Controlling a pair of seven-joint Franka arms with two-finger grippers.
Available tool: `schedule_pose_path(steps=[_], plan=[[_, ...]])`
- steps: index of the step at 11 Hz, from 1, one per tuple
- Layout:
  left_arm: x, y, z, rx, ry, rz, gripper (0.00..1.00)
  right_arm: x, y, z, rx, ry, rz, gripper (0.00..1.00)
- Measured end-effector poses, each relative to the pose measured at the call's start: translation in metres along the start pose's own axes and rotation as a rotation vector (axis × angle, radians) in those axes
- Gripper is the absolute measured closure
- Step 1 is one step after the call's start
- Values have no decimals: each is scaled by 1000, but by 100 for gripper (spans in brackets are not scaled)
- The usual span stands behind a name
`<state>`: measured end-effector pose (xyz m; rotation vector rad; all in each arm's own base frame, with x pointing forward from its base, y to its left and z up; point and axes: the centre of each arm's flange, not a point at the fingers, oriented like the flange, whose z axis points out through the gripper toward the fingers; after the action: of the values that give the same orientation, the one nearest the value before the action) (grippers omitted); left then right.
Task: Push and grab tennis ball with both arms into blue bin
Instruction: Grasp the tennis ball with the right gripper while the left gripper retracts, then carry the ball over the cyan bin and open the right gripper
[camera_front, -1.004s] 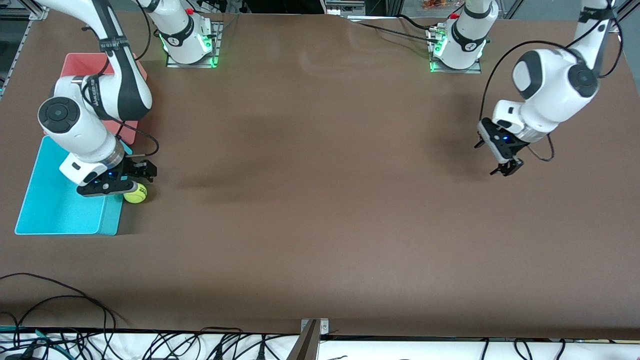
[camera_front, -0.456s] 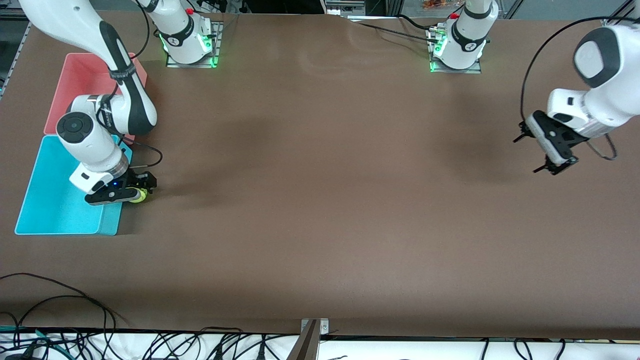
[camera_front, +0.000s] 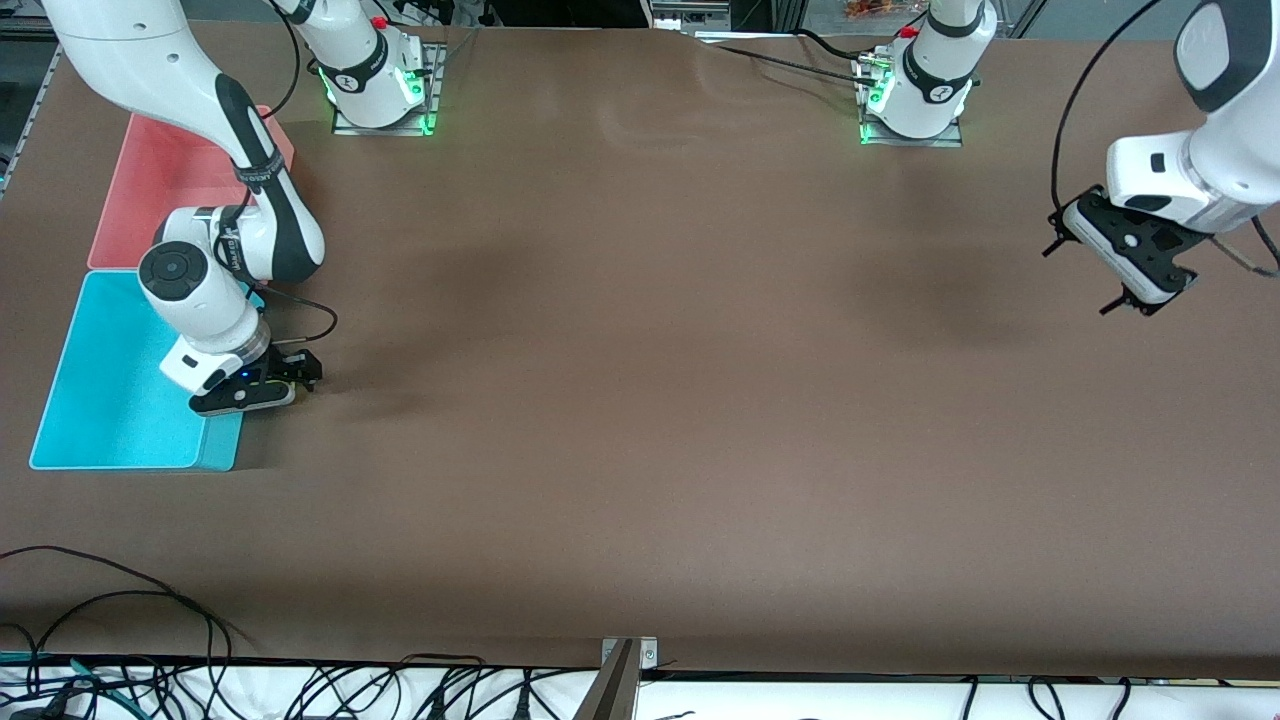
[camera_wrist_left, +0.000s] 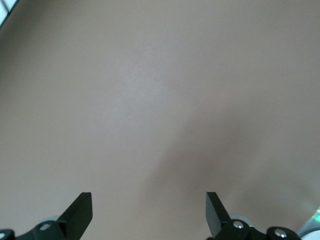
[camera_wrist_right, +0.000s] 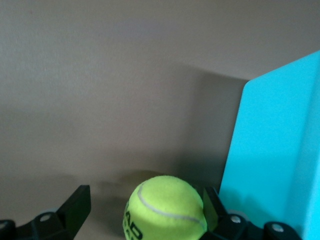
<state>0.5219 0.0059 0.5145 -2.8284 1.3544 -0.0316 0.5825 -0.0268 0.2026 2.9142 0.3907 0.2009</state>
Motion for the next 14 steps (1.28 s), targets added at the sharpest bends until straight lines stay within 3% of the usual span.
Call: schedule_pose_path(steps=[3, 5, 7, 8, 12, 13, 14], plan=[[1, 15, -41, 1, -8, -228, 0, -9, 2, 9, 0, -23, -12, 0], [-9, 8, -66, 7, 2, -335, 0, -14, 3, 14, 1, -35, -12, 5], [-18, 4, -83, -3, -4, -442, 0, -18, 4, 20, 0, -48, -10, 29], [-20, 5, -90, -9, -11, -505, 0, -17, 4, 19, 0, -46, -9, 35], [-24, 16, -118, -40, -64, -722, 0, -12, 3, 14, -3, -32, -13, 35], [-25, 19, -123, -44, -74, -762, 0, -6, 4, 9, -3, -49, -15, 35], [-25, 20, -126, -45, -77, -786, 0, 7, 7, -5, -5, -99, -16, 35]])
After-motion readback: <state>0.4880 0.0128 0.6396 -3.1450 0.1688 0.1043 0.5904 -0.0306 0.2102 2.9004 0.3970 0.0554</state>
